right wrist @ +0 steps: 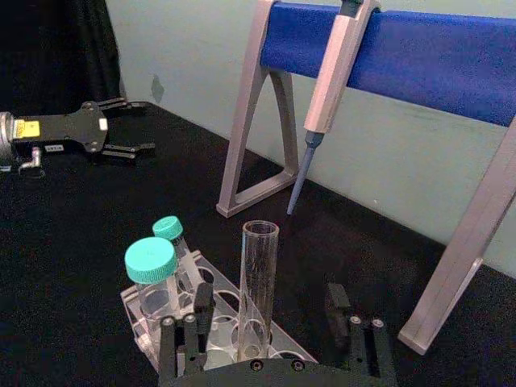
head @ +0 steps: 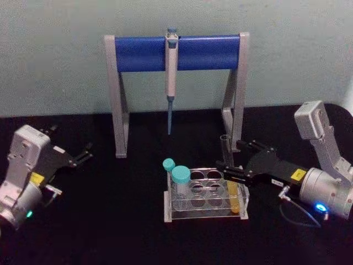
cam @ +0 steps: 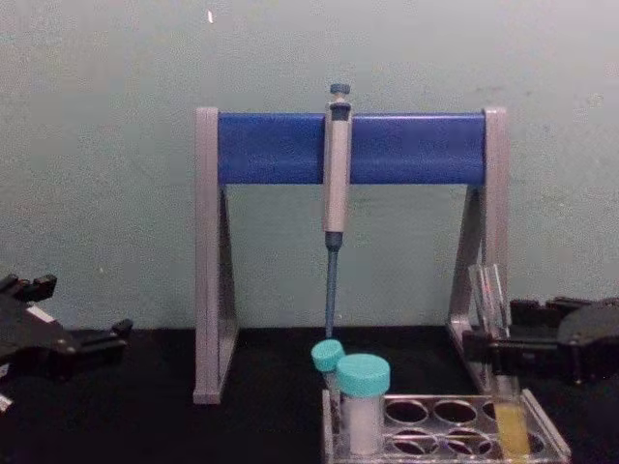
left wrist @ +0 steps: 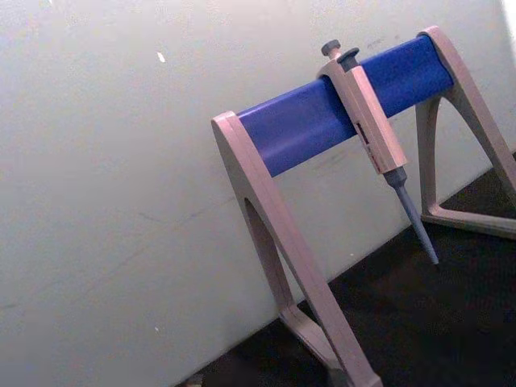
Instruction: Pick up the test tube from the test tube rack, shake it, then place it back into the test tube rack.
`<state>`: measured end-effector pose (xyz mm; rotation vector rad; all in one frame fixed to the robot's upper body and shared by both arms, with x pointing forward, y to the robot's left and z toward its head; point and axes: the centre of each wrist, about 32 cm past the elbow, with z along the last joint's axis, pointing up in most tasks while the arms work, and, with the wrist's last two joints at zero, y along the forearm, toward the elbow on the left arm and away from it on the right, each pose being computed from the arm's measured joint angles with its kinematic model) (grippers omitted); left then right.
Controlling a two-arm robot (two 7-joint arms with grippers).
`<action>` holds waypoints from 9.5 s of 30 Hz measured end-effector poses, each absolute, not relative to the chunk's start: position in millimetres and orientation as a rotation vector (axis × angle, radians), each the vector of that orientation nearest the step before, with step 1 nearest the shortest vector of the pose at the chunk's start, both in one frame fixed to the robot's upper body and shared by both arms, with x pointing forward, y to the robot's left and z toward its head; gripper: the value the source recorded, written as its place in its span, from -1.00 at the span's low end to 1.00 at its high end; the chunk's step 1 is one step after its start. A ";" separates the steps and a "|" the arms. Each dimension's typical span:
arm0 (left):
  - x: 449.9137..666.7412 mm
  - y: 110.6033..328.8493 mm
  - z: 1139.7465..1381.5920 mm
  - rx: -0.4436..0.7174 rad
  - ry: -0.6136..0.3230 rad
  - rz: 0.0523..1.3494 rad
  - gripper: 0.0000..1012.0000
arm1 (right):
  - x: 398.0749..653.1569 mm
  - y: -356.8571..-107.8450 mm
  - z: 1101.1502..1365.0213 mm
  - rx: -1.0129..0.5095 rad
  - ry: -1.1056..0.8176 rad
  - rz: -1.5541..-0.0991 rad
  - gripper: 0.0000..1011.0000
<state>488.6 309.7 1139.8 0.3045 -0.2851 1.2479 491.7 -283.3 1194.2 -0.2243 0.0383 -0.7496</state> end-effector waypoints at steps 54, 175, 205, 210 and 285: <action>488.6 309.7 1139.8 0.304 -0.285 1.248 0.98 | 490.2 -285.5 1195.0 -0.192 0.040 -0.751 -0.54; 488.6 309.7 1139.8 0.304 -0.285 1.248 0.98 | 486.4 -309.2 1237.0 -0.058 -0.212 -0.788 -0.54; 488.6 309.7 1139.8 0.304 -0.285 1.248 0.98 | 496.6 -310.5 1227.0 0.147 -0.014 -0.626 -0.54; 488.6 309.7 1139.8 0.304 -0.285 1.248 0.98 | 488.6 -317.0 1235.1 0.052 -0.061 -0.677 -0.54; 488.6 309.7 1139.8 0.304 -0.285 1.248 0.98 | 494.9 -302.9 1225.9 0.091 -0.158 -0.664 -0.54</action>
